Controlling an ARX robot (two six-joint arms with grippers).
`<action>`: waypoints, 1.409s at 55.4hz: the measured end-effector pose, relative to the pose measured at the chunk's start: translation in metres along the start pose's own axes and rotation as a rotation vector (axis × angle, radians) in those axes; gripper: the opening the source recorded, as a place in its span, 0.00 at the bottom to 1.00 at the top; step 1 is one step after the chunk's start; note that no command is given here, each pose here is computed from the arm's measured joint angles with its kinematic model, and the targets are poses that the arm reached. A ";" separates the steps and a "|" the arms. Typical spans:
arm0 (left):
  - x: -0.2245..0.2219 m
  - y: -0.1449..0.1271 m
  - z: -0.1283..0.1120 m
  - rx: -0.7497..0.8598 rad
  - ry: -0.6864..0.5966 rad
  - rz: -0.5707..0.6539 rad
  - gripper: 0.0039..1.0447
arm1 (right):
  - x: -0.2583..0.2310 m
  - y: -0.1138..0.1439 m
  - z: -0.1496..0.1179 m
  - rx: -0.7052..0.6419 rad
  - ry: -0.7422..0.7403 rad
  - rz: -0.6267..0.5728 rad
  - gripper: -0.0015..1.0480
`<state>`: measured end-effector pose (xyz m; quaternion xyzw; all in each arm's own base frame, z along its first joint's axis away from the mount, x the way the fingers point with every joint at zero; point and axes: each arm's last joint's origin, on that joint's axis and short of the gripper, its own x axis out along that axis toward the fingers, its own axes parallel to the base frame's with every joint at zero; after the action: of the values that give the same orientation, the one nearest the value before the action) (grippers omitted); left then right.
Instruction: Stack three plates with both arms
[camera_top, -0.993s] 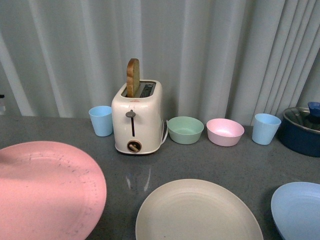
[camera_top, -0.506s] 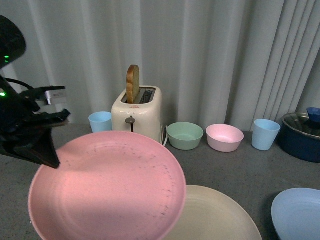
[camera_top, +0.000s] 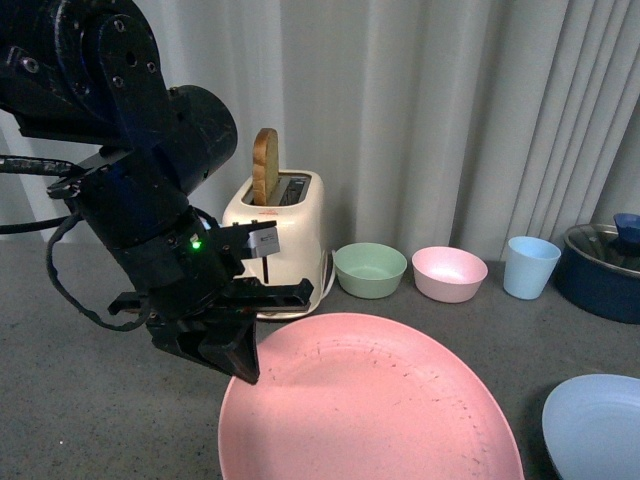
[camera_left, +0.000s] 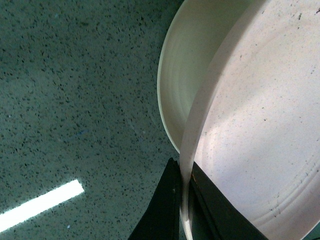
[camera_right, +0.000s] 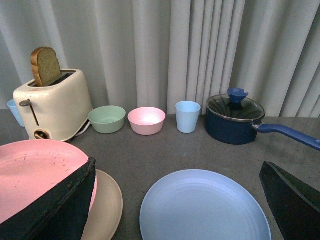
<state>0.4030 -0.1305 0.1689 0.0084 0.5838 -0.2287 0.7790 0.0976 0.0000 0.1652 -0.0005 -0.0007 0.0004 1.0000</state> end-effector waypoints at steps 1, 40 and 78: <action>0.002 -0.001 0.001 -0.001 -0.001 -0.001 0.03 | 0.000 0.000 0.000 0.000 0.000 0.000 0.93; 0.035 -0.011 0.022 0.042 0.001 0.055 0.03 | 0.000 0.000 0.000 0.000 0.000 0.000 0.93; 0.048 -0.018 0.020 0.061 0.012 0.049 0.45 | 0.000 0.000 0.000 0.000 0.000 0.000 0.93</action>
<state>0.4248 -0.1690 0.1361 0.0478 0.5810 -0.2272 0.7801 0.0976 0.0000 0.1652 -0.0005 -0.0007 0.0004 1.0000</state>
